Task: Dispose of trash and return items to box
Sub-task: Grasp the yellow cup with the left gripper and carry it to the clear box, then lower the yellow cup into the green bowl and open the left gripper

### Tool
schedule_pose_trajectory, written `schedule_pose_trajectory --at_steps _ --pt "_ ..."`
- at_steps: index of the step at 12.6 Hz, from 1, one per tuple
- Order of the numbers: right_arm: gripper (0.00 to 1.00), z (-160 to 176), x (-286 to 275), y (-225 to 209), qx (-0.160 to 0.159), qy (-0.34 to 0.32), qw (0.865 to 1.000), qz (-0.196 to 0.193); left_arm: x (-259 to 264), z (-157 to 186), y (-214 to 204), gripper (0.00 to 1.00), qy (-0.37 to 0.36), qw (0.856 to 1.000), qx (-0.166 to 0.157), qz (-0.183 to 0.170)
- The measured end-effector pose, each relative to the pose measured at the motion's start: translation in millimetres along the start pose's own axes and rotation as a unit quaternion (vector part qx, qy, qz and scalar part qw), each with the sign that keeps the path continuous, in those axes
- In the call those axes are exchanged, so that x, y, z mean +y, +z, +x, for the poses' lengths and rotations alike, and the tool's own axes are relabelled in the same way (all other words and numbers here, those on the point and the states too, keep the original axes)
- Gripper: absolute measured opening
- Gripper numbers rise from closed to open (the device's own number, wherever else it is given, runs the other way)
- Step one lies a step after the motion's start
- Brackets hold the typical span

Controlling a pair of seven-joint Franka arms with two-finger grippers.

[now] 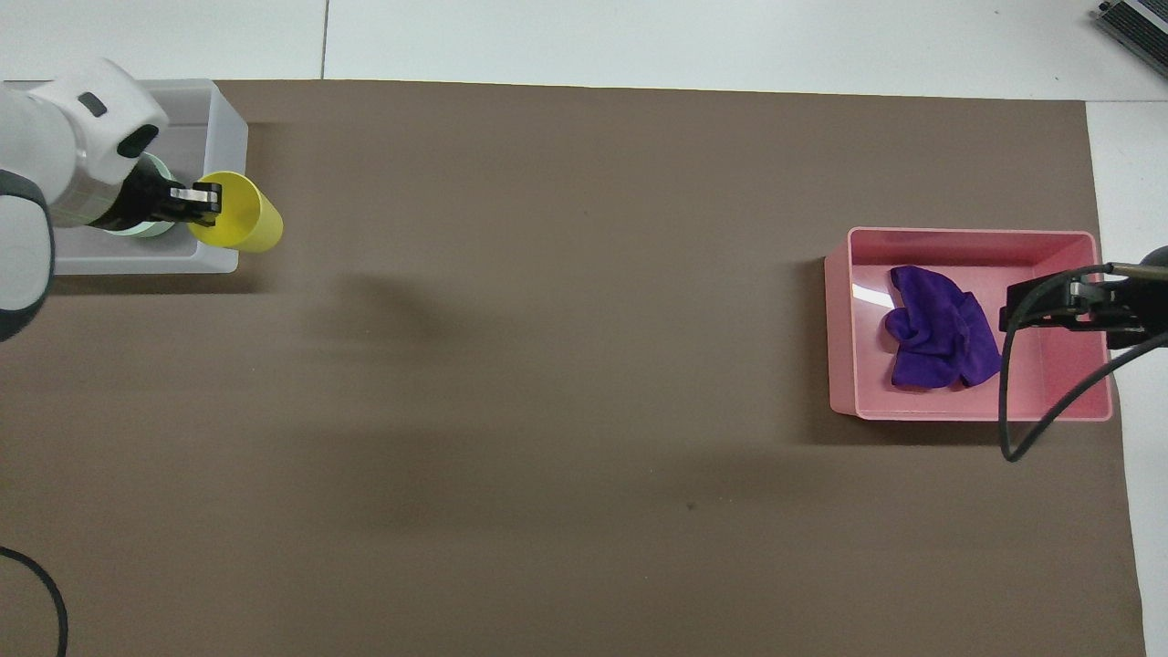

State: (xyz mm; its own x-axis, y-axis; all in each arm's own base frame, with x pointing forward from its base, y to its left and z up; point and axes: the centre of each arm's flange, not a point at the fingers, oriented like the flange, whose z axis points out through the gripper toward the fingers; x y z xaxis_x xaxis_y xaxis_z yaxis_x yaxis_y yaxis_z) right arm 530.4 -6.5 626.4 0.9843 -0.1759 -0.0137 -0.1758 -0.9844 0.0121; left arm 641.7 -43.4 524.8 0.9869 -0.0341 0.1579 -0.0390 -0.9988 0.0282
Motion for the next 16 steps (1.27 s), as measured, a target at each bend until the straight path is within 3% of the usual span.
schedule_pose_trajectory --at_steps 5,11,16 --pt "1.00 0.0 0.0 0.1 0.000 0.000 1.000 0.000 -96.4 27.2 3.6 0.03 -0.058 0.998 0.011 0.008" --pt "1.00 0.0 0.0 0.0 0.000 0.000 1.000 0.000 -143.3 44.1 35.5 0.03 -0.078 0.997 0.003 0.007" --pt "1.00 -0.2 0.0 -0.3 0.000 0.000 1.000 0.000 -194.5 55.8 89.1 0.03 -0.078 0.997 -0.012 -0.011"
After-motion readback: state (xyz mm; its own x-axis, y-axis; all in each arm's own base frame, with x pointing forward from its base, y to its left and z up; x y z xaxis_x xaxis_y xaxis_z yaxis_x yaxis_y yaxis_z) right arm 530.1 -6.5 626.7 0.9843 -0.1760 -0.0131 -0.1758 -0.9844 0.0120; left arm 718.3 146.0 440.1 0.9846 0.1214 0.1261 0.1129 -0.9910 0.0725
